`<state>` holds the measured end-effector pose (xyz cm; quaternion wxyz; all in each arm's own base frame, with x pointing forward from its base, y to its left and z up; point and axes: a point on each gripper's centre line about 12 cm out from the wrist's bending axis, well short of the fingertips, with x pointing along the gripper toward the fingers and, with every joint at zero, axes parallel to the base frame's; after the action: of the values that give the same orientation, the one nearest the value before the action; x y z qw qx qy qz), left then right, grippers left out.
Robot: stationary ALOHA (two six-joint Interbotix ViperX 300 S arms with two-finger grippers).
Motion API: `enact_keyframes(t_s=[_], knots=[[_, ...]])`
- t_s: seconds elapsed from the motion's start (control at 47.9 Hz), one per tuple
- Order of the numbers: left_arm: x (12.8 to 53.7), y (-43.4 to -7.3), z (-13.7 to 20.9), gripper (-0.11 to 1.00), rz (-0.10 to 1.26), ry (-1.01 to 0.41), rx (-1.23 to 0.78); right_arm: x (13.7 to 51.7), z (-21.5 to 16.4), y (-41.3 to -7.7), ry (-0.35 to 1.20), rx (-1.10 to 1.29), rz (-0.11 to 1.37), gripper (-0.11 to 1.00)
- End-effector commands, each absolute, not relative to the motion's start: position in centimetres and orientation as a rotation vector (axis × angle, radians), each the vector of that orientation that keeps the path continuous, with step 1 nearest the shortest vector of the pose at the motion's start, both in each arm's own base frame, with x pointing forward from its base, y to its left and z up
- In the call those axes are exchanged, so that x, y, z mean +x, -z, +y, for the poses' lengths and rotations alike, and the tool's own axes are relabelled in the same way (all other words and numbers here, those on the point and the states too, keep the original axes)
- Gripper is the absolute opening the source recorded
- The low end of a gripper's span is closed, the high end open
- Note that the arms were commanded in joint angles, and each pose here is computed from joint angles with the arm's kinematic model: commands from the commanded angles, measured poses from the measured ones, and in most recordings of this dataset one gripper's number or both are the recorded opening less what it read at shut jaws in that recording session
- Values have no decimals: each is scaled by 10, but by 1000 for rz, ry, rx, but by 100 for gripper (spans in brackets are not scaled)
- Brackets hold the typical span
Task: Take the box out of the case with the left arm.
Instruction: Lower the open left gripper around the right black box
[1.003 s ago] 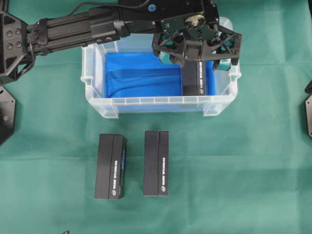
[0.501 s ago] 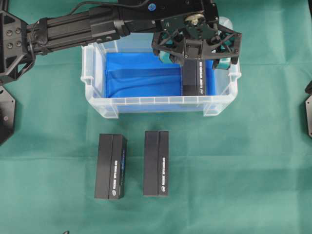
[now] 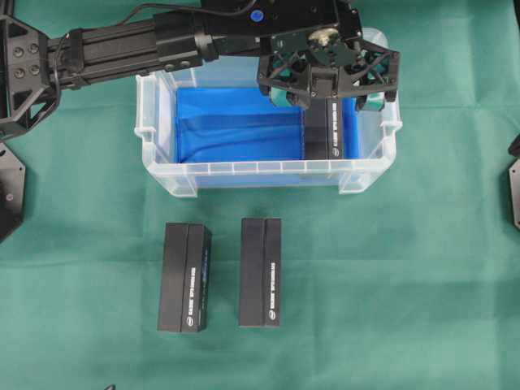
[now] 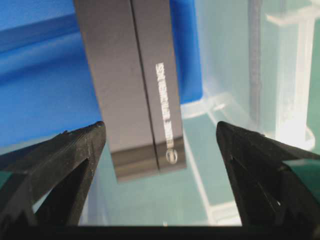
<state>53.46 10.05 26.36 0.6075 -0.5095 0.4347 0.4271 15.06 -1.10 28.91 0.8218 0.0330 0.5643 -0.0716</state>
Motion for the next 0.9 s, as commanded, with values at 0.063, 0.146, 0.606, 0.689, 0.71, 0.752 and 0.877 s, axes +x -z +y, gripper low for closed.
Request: enact_keyframes(t_s=[0.063,0.146,0.606,0.689,0.71,0.752,0.877], knots=[[526,-278,102,95,975,-975,-1184,153,-11,-294,155,74,1184,7],[522,-274,103,95,983,-987,-1187,153,-11,-294,154,76,1184,7],[525,-262,104,95,946,-974,-1207,153,-11,-294,155,78,1182,7],[525,-259,104,95,952,-978,-1205,153,-11,-294,154,80,1182,7],[525,-259,104,95,951,-976,-1207,153,-11,-294,154,80,1182,7],[525,-257,103,95,957,-979,-1203,153,-11,-294,154,80,1184,7],[526,-255,104,95,953,-977,-1204,153,-11,-294,154,80,1182,7]])
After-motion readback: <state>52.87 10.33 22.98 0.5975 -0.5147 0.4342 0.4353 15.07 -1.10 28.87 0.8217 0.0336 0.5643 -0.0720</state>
